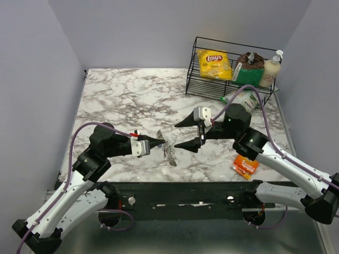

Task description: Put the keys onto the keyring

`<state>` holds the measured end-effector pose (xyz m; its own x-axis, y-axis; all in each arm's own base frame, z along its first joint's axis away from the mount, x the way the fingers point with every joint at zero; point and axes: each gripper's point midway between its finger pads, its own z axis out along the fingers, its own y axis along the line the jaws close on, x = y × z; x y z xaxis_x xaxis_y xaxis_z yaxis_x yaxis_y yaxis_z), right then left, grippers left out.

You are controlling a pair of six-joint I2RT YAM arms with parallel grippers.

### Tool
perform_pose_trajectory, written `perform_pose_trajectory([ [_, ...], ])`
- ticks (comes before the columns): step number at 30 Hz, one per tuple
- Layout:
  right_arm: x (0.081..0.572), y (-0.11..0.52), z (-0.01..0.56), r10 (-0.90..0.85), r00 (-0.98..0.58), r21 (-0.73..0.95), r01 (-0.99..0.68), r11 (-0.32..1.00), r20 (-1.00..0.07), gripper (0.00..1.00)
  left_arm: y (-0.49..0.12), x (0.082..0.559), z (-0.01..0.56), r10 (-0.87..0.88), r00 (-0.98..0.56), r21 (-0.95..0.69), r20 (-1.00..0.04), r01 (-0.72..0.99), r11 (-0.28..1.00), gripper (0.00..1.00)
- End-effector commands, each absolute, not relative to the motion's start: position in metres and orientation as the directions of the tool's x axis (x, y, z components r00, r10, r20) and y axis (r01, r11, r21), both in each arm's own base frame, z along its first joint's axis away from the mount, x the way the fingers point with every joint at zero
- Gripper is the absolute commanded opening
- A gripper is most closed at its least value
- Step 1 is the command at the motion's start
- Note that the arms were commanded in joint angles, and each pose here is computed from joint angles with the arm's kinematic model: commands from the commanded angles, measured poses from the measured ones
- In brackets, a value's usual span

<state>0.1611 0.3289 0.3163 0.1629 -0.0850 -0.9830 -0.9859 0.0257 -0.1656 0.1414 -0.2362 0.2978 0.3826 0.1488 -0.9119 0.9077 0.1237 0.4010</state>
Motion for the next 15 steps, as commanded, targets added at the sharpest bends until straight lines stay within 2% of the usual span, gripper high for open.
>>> perform_pose_trajectory([
  [1, 0.143, 0.332, 0.336, 0.012, 0.206, -0.206, -0.976, -0.065, -0.979, 0.78, -0.242, 0.127, 0.335, 0.007, 0.466, 0.464, -0.885, 0.880, 0.103, 0.00],
  [10, 0.132, 0.337, 0.345, 0.055, 0.181, -0.187, -0.972, -0.144, -0.982, 0.70, -0.247, 0.121, 0.353, -0.088, 0.471, 0.463, -0.878, 0.881, 0.094, 0.00],
  [11, 0.132, 0.338, 0.345, 0.056, 0.174, -0.181, -0.973, -0.144, -0.983, 0.64, -0.248, 0.120, 0.352, -0.092, 0.469, 0.461, -0.879, 0.883, 0.091, 0.00],
  [13, 0.132, 0.339, 0.345, 0.060, 0.171, -0.178, -0.973, -0.150, -0.983, 0.60, -0.248, 0.120, 0.356, -0.104, 0.472, 0.464, -0.875, 0.881, 0.094, 0.00],
  [14, 0.132, 0.339, 0.345, 0.059, 0.163, -0.170, -0.974, -0.149, -0.985, 0.54, -0.248, 0.120, 0.356, -0.107, 0.471, 0.463, -0.875, 0.881, 0.092, 0.00],
  [15, 0.132, 0.339, 0.345, 0.060, 0.161, -0.169, -0.974, -0.150, -0.985, 0.53, -0.248, 0.119, 0.357, -0.111, 0.472, 0.464, -0.875, 0.881, 0.090, 0.00],
])
